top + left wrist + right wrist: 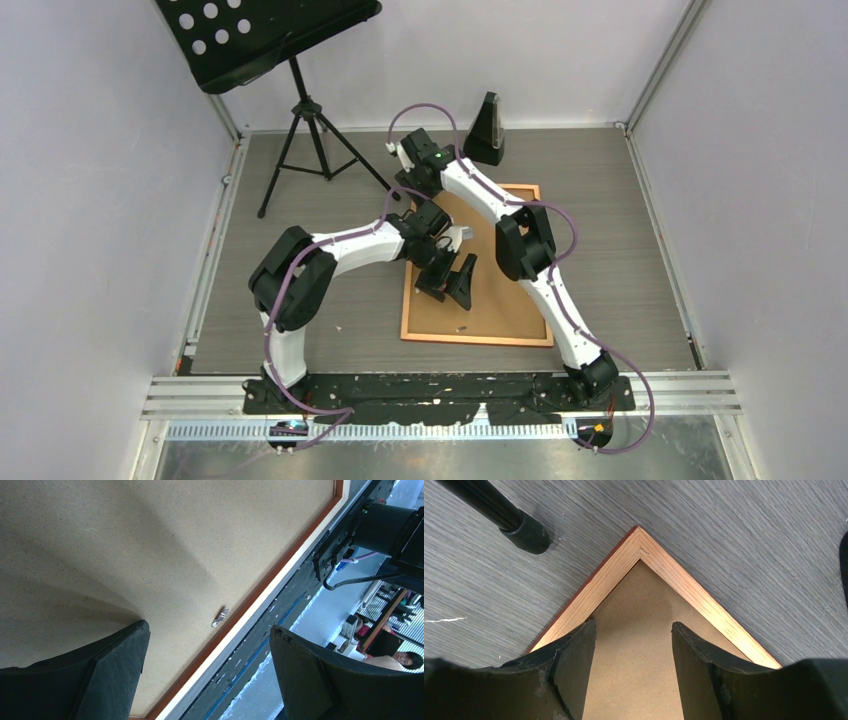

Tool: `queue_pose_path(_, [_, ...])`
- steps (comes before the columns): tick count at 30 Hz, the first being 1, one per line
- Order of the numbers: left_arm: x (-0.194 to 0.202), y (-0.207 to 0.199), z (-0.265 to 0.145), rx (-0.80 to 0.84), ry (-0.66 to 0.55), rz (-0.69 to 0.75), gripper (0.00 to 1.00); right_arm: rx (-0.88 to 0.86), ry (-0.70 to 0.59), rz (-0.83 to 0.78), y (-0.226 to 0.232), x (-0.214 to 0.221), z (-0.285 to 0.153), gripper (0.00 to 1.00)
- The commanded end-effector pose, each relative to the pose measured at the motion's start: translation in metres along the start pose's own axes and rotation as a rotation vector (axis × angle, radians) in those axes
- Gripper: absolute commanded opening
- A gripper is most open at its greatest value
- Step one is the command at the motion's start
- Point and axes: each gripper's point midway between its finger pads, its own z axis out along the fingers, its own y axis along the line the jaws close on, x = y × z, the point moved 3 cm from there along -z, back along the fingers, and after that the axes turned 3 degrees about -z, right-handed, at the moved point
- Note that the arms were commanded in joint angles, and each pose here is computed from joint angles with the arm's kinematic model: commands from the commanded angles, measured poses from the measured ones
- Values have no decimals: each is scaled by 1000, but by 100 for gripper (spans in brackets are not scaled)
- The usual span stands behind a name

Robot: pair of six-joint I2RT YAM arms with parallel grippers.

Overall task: Put the photo into the frame
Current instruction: Install the photo frame at the center of the board.

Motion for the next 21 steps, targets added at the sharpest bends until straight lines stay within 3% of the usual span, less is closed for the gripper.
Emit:
queue_pose_path(1, [9, 3, 11, 0, 40, -17, 94, 122, -12, -25, -26, 1, 19, 63])
queue_pose_path(21, [10, 3, 13, 8, 49, -32, 94, 114, -2, -215, -30, 6, 22, 63])
